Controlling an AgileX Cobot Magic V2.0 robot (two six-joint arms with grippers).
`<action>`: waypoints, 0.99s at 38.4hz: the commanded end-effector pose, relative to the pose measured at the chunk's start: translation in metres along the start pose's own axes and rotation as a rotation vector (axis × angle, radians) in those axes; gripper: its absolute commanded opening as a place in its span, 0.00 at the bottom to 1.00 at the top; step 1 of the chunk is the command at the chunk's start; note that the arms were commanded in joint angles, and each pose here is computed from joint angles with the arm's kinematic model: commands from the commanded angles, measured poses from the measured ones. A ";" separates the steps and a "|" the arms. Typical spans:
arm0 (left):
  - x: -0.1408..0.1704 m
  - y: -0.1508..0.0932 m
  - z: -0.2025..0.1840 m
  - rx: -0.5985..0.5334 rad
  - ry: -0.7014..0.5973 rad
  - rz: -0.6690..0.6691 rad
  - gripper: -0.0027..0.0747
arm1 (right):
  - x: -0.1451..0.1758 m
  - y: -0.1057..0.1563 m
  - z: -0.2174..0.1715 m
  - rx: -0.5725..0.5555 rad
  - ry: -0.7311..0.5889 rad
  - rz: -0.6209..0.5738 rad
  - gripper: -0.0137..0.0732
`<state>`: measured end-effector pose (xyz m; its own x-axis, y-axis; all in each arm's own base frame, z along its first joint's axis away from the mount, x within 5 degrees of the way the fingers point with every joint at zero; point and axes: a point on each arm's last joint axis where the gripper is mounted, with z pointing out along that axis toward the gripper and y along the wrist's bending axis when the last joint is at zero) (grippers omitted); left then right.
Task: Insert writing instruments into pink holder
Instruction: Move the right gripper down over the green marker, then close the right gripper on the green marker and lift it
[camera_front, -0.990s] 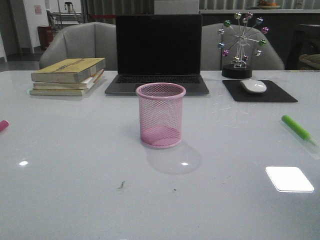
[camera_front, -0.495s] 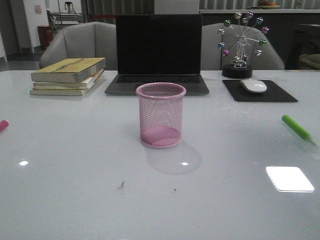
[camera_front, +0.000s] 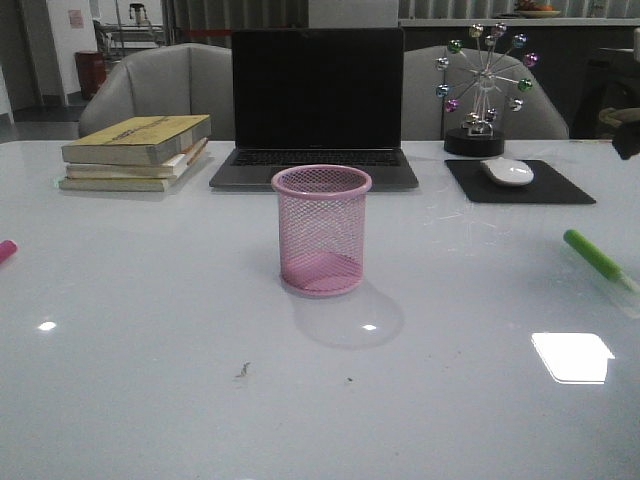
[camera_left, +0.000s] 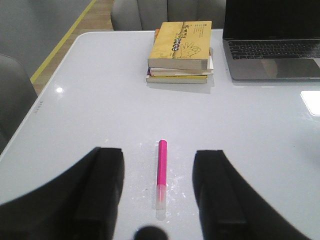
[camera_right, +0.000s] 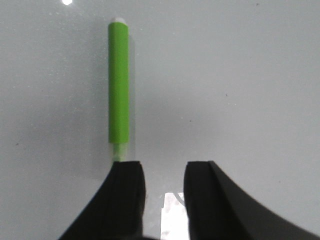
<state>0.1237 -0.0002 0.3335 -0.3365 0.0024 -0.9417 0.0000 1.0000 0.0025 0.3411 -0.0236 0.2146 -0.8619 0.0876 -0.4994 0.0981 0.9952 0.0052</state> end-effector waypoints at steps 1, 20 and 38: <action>-0.017 -0.001 -0.003 0.010 -0.106 -0.007 0.54 | -0.018 -0.002 -0.007 0.000 -0.120 0.010 0.55; -0.017 -0.001 -0.003 0.010 -0.106 -0.007 0.54 | -0.041 0.002 0.019 -0.032 -0.138 0.056 0.55; -0.017 -0.001 -0.003 0.010 -0.106 -0.007 0.54 | -0.043 0.008 0.030 -0.078 -0.080 0.047 0.55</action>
<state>0.1237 -0.0002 0.3335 -0.3365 0.0024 -0.9417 0.0000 1.0000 0.0025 0.3893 -0.0213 0.1828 -0.8681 0.1440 -0.4750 0.1152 0.9893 0.0893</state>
